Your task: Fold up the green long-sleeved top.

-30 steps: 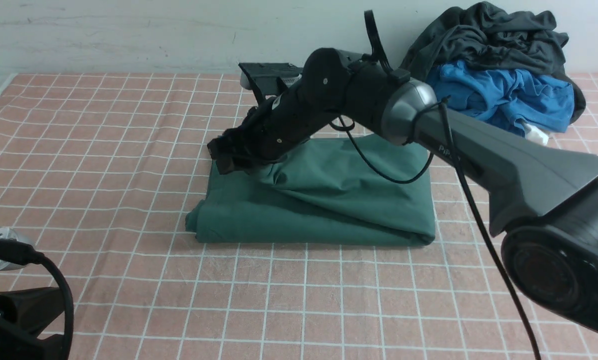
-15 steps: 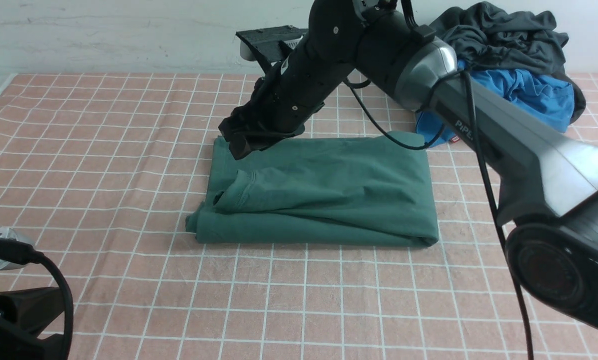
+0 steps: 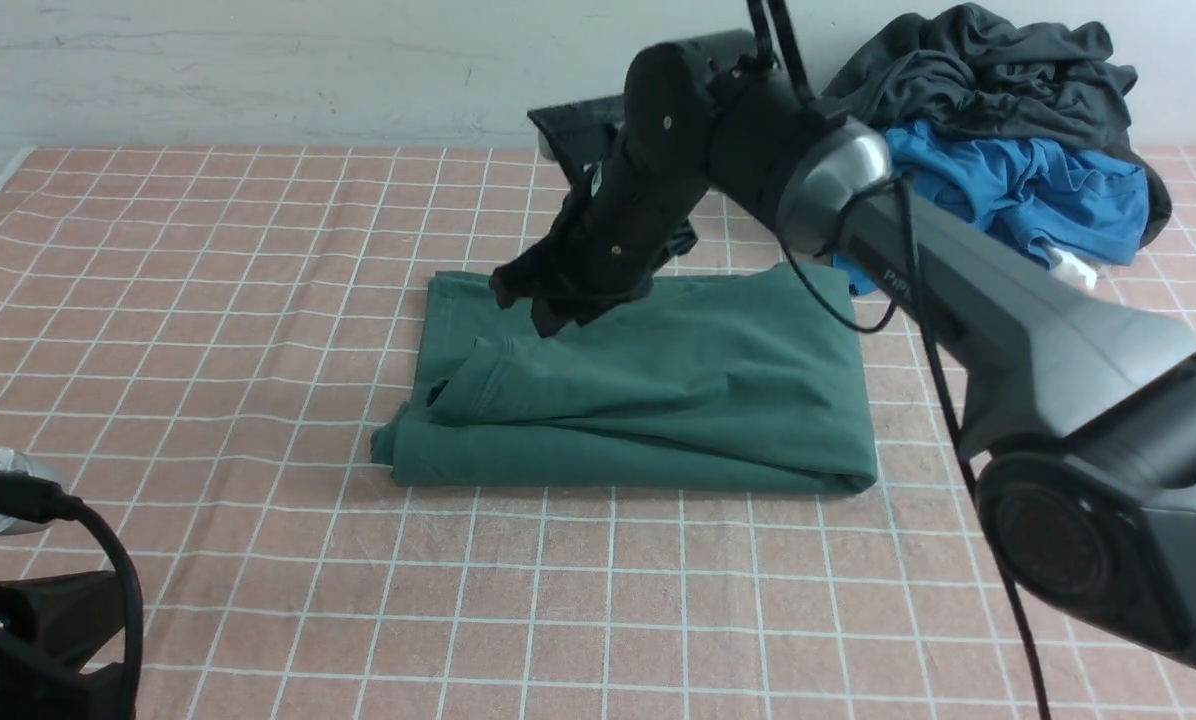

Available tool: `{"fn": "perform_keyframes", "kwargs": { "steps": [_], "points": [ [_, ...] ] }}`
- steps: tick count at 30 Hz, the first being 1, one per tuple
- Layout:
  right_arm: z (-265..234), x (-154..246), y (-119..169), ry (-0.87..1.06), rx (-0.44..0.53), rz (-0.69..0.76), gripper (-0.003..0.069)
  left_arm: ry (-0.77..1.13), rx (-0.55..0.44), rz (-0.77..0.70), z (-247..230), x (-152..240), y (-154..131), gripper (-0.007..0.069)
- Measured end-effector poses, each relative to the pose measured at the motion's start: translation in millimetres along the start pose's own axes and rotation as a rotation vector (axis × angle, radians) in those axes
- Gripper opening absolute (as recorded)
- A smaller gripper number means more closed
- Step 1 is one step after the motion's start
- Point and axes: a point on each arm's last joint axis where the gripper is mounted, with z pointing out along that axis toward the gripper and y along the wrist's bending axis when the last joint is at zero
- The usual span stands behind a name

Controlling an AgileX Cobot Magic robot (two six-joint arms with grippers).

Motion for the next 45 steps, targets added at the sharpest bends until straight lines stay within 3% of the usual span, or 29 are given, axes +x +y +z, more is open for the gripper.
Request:
{"fn": "perform_keyframes", "kwargs": {
  "steps": [3,9,11,16,22,26,28,29,32,35,43,45],
  "points": [
    [29,11,24,0.032,-0.082,-0.043,0.0025,-0.006,-0.004,0.002,0,-1,0,-0.0003],
    [20,9,69,-0.058,-0.155,-0.174,-0.0013,-0.014,-0.004,0.009,-1,-1,0,-0.0003],
    [11,7,72,-0.069,-0.152,-0.201,-0.0013,-0.021,-0.004,0.020,-2,-1,-1,-0.0003],
    [-65,-8,63,-0.118,-0.073,-0.267,-0.0013,-0.164,-0.001,0.155,-27,0,-11,-0.0003],
    [-199,-7,37,-0.292,-0.007,-0.236,-0.0013,-0.332,-0.014,0.314,-50,17,-21,-0.0003],
    [-270,34,11,-0.343,0.127,-0.231,-0.0013,-0.380,-0.014,0.382,-46,36,-20,-0.0003],
    [-280,51,3,-0.337,0.174,-0.235,-0.0013,-0.387,-0.013,0.388,-42,41,-19,-0.0003],
    [-289,77,-6,-0.340,0.240,-0.251,-0.0013,-0.415,-0.013,0.396,-40,45,-17,-0.0003],
    [-293,123,-14,-0.347,0.294,-0.283,-0.0013,-0.457,0.004,0.411,-40,48,-17,-0.0003],
    [-291,156,-15,-0.410,0.287,-0.289,-0.0013,-0.488,0.030,0.422,-44,49,-19,-0.0003],
    [-251,299,-27,-0.796,0.190,-0.212,-0.0013,-0.539,0.071,0.442,-50,50,-22,-0.0003],
    [-245,313,-29,-0.833,0.188,-0.215,-0.0013,-0.540,0.070,0.441,-50,50,-22,-0.0003]
  ]
}}
